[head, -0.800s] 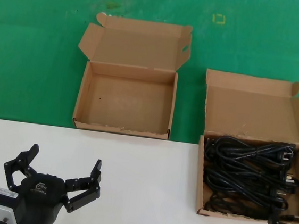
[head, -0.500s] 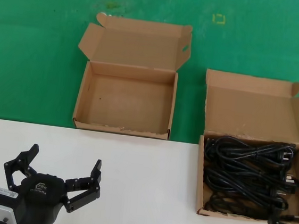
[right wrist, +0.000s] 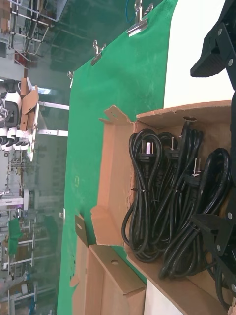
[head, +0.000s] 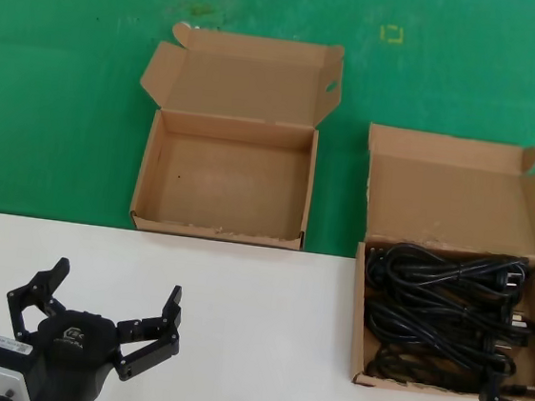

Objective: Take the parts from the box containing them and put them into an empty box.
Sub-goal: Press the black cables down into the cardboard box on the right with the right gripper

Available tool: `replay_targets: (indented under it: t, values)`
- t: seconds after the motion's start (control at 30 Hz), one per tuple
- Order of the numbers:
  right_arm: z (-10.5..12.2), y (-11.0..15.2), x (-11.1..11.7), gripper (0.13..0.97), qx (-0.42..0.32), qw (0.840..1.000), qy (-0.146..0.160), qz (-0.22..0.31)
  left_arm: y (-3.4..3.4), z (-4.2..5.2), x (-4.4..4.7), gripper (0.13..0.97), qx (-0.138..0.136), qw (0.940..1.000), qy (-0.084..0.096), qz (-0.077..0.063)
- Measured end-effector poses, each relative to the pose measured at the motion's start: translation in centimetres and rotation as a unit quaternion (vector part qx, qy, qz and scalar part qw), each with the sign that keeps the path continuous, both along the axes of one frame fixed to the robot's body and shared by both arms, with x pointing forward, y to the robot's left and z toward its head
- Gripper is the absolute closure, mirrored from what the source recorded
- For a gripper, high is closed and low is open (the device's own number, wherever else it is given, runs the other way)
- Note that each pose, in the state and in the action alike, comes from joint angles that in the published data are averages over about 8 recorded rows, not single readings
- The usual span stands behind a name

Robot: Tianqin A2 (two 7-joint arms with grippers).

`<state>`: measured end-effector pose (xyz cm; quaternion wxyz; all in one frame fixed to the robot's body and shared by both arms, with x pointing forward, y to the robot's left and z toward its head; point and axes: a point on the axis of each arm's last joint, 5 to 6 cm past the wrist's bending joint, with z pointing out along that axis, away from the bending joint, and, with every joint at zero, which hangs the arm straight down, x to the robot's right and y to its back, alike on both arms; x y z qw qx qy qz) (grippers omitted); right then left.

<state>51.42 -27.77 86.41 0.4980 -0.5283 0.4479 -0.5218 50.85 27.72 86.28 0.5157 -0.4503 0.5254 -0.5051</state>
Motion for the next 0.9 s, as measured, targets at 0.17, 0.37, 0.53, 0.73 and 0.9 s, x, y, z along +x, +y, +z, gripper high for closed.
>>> replay_targets:
  t: [0.17, 0.37, 0.53, 0.73, 0.9]
  values:
    - [0.0, 0.0, 0.0, 0.13, 0.0, 1.0, 0.0, 0.0, 0.0, 0.0, 0.0, 0.132, 0.0, 1.0, 0.0, 0.0]
    - [0.0, 0.0, 0.0, 0.13, 0.0, 1.0, 0.0, 0.0, 0.0, 0.0, 0.0, 0.132, 0.0, 1.0, 0.0, 0.0]
    - [0.4, -0.4, 0.0, 0.13, -0.004, 1.0, -0.003, -0.001, 0.0, 0.0, 0.0, 0.134, 0.0, 1.0, 0.0, 0.0]
    - [1.3, -1.0, 0.1, 0.13, -0.01, 1.0, -0.01, -0.001, 0.0, 0.0, 0.0, 0.147, 0.0, 1.0, 0.0, 0.0]
    - [2.0, -1.3, 0.2, 0.13, -0.024, 1.0, -0.017, 0.005, 0.0, 0.0, 0.0, 0.181, 0.0, 1.0, 0.0, 0.0]
